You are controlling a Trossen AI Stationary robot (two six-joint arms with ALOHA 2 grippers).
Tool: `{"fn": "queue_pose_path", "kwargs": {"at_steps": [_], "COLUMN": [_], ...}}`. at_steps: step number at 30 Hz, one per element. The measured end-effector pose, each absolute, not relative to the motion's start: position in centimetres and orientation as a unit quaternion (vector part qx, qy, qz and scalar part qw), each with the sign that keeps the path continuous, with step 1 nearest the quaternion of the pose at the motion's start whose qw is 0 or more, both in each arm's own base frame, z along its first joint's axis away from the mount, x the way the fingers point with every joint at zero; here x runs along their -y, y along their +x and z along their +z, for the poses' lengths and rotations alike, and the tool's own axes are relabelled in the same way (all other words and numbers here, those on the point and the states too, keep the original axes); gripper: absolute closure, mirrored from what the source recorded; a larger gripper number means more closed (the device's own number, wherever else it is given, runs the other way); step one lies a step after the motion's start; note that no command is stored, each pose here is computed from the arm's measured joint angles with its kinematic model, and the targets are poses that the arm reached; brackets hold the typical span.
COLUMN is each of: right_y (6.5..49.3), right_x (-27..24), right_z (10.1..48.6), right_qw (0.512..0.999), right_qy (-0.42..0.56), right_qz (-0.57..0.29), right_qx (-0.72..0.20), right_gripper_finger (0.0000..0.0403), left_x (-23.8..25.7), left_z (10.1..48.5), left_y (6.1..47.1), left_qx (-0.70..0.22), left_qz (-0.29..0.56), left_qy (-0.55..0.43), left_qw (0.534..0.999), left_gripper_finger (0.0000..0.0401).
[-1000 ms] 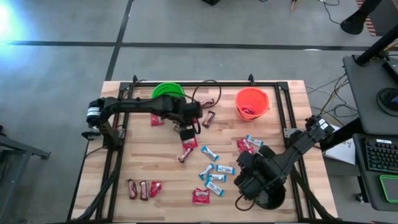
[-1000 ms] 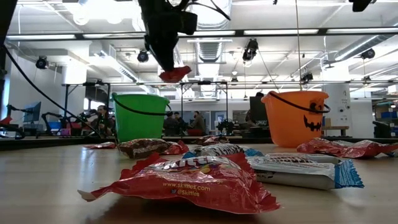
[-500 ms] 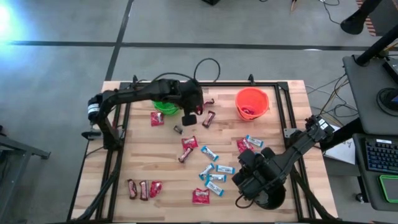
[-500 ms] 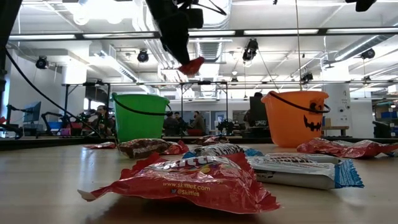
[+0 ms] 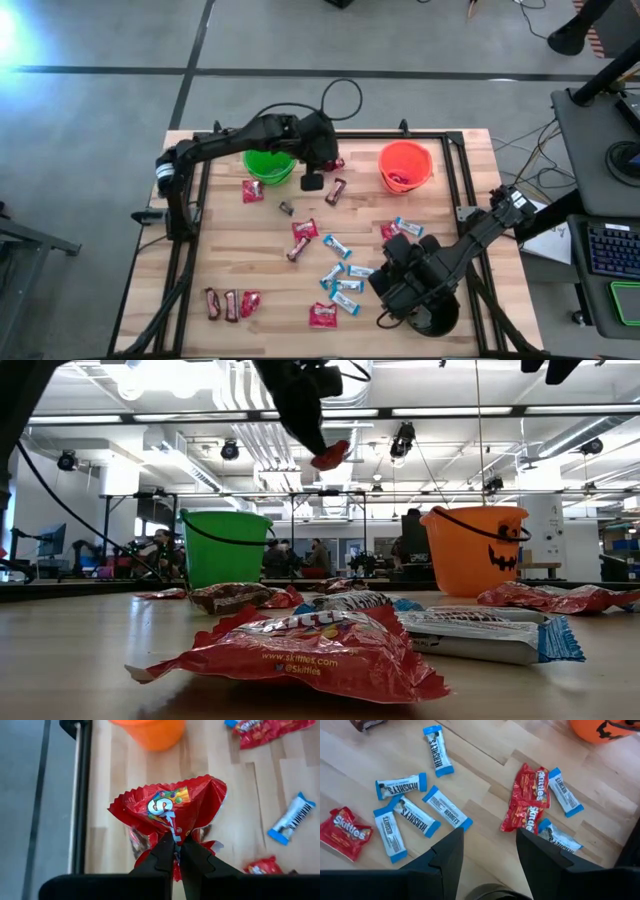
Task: Sort candy
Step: Put the red candy into the orange bucket
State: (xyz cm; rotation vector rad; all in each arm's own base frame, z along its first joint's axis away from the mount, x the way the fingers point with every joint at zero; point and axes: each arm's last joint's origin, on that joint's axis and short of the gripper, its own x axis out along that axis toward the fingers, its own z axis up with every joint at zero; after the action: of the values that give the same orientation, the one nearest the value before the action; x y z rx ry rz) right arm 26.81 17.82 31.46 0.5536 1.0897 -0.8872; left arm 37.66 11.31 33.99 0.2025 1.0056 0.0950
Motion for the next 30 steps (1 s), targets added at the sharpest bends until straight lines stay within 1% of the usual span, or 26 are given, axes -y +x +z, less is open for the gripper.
{"fn": "queue_pose_path", "kwargs": {"at_steps": [6, 11, 13, 18, 22, 25, 30], "right_y": [26.7, 26.6, 26.5, 26.2, 26.2, 26.2, 27.0], "right_x": [-17.9, -18.1, -18.3, -18.6, -18.6, -18.5, -17.2], "right_z": [31.5, 31.4, 31.4, 31.3, 31.1, 31.0, 30.7], "right_qw": [0.717, 0.707, 0.704, 0.699, 0.697, 0.708, 0.740], "right_qy": [0.281, 0.296, 0.300, 0.312, 0.311, 0.295, 0.254], "right_qz": [-0.422, -0.425, -0.425, -0.434, -0.438, -0.434, -0.451], "right_qx": [-0.478, -0.481, -0.483, -0.475, -0.475, -0.473, -0.430], "right_gripper_finger": [0.0229, 0.0229, 0.0229, 0.0229, 0.0229, 0.0229, 0.0229], "left_x": [-12.9, -14.0, -14.3, -14.8, -15.3, -15.3, -14.8], "left_z": [34.5, 35.1, 34.6, 33.1, 32.7, 32.9, 34.5], "left_y": [40.2, 42.3, 42.9, 42.8, 42.8, 42.9, 42.6], "left_qx": [-0.466, -0.472, -0.470, -0.459, -0.463, -0.459, -0.441], "left_qz": [0.018, -0.001, -0.015, -0.054, -0.054, -0.058, -0.078], "left_qy": [0.112, 0.138, 0.148, 0.132, 0.127, 0.130, 0.134], "left_qw": [0.877, 0.870, 0.870, 0.877, 0.876, 0.877, 0.884], "left_gripper_finger": [0.0401, 0.0401, 0.0401, 0.0401, 0.0401, 0.0401, 0.0401]}}
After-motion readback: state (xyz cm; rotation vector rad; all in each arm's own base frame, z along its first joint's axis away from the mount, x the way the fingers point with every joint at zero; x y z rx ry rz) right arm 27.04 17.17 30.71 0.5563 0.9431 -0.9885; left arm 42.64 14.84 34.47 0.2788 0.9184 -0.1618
